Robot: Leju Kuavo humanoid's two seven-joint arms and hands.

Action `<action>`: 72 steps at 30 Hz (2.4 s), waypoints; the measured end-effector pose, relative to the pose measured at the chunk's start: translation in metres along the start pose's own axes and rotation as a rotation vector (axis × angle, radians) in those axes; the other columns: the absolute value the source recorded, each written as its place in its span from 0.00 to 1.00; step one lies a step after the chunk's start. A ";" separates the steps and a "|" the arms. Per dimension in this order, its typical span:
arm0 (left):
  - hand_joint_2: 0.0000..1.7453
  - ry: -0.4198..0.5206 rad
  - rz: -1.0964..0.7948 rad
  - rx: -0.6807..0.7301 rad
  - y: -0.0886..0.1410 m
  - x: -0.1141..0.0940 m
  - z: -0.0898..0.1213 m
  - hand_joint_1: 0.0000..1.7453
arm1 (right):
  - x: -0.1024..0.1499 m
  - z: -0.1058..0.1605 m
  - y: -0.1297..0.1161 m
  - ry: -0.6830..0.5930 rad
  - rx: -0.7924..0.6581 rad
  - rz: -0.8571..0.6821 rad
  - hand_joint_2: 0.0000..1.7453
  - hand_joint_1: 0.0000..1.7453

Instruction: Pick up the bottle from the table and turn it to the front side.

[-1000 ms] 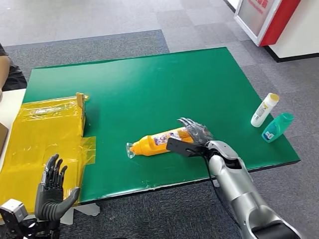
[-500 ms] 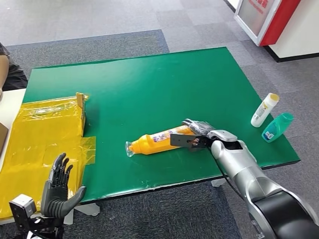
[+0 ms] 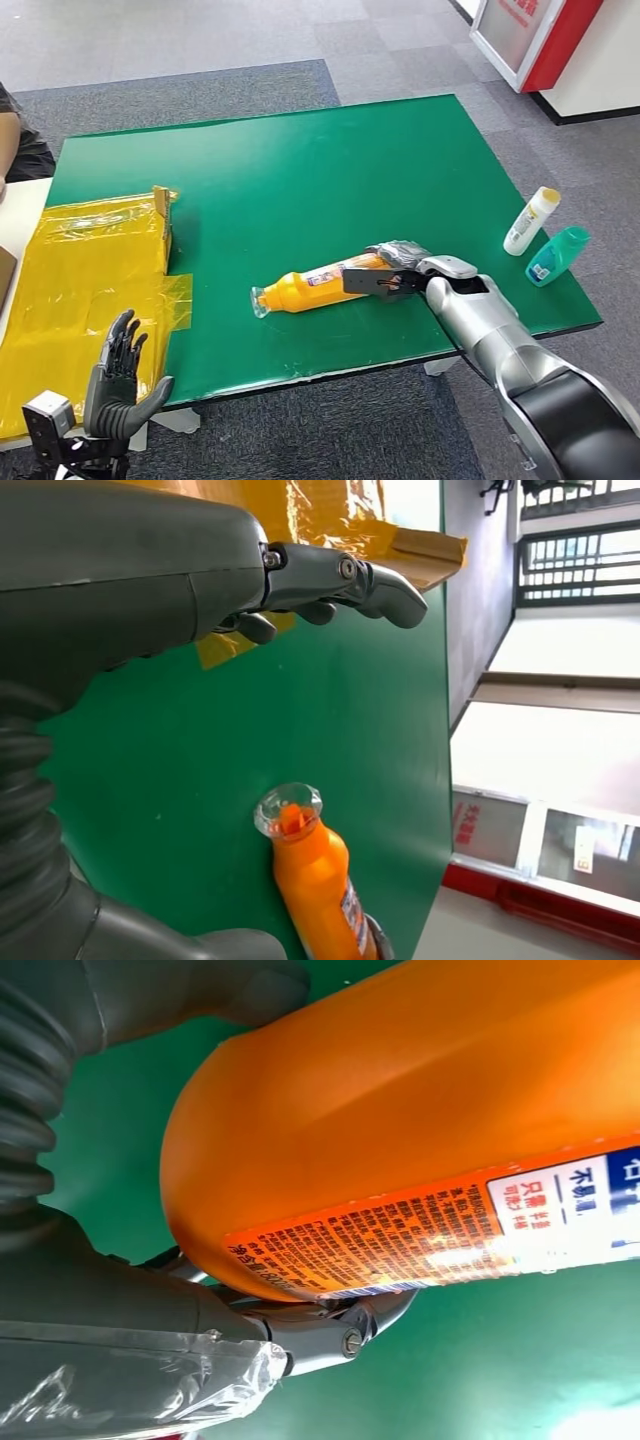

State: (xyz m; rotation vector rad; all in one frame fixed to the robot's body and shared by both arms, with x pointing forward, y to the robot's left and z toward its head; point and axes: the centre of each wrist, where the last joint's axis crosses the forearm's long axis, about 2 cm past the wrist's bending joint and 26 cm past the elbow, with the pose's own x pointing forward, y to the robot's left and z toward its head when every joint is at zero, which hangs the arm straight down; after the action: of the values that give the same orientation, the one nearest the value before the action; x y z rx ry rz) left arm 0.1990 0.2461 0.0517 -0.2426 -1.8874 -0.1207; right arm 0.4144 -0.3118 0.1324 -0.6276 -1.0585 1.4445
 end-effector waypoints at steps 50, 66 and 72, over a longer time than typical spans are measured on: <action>1.00 -0.041 0.271 -0.155 -0.076 0.087 -0.097 0.00 | 0.158 0.060 0.089 -0.283 -0.729 -0.428 1.00 1.00; 1.00 -0.073 0.096 -0.100 -0.071 0.095 -0.099 1.00 | 0.161 0.067 0.096 -0.287 -0.698 -0.471 1.00 1.00; 1.00 -0.090 0.078 -0.110 -0.071 0.095 -0.099 1.00 | 0.161 0.067 0.096 -0.289 -0.695 -0.473 1.00 1.00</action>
State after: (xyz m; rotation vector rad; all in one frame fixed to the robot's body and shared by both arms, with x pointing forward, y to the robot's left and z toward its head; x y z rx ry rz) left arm 0.2452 0.1673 0.1761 -0.4019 -1.9603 -0.1629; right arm 0.2824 -0.1641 0.1099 -0.5969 -1.8272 0.7460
